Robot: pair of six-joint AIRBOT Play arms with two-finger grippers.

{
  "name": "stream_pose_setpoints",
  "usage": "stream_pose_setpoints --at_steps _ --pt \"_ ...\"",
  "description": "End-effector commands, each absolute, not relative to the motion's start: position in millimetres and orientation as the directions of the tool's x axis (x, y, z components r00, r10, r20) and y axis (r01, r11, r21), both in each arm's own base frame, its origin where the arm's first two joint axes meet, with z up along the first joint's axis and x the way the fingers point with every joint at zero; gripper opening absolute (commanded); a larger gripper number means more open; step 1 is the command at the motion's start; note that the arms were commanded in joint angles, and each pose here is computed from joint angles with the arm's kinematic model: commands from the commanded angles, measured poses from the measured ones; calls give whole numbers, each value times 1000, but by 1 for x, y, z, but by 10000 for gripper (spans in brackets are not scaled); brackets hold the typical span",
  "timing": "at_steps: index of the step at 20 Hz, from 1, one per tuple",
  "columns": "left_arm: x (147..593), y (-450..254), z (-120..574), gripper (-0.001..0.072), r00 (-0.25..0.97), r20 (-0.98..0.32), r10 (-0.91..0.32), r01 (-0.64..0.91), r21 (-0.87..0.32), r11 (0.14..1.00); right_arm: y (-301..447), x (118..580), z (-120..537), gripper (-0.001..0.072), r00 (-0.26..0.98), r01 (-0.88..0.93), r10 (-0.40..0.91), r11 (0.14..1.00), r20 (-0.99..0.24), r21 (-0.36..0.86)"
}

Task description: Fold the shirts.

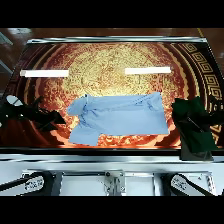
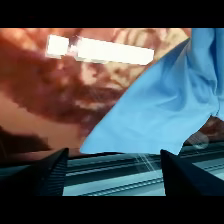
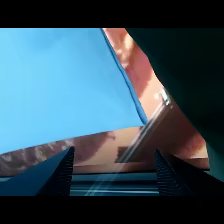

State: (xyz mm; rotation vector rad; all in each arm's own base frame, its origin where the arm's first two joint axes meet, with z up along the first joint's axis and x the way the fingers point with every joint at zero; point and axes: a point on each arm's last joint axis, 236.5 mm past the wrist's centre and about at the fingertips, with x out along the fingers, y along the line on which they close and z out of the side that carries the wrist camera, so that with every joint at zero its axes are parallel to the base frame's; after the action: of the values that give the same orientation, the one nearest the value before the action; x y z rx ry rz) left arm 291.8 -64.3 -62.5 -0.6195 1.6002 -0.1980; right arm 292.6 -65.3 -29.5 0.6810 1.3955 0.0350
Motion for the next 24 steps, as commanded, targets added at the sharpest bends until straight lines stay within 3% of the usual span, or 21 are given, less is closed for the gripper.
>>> stream_pose_setpoints --at_steps 1,5,16,17,19,20,22,24 --pt "298 -89 -89 674 54 -874 -484 -259 -480 838 -63 290 -37 635 217 382 425 792 -879 477" --pt "311 -94 -104 674 86 -880 -466 -279 -471 837 -60 304 -33 635 272 379 432 773 -860 508" --pt "289 -139 -131 646 -46 -858 -512 -266 -483 834 -44 308 -54 635 209 358 447 793 -870 494" --pt "288 -145 -132 612 -54 -850 -523 -273 -492 827 -41 308 -57 635 196 357 453 793 -870 493" --pt "288 -146 -133 267 -57 -847 -529 -278 -495 823 -30 308 -63 635 164 340 467 800 -869 494" --pt "288 -146 -132 164 -58 -846 -529 -277 -496 823 -24 308 -67 635 145 329 473 805 -869 493" --pt "285 -147 -129 40 -70 -842 -535 -239 -506 828 -25 300 -82 635 79 298 445 844 -892 447" --pt "284 -148 -123 40 -66 -839 -539 -201 -518 831 -31 287 -97 635 11 342 438 843 -899 415"
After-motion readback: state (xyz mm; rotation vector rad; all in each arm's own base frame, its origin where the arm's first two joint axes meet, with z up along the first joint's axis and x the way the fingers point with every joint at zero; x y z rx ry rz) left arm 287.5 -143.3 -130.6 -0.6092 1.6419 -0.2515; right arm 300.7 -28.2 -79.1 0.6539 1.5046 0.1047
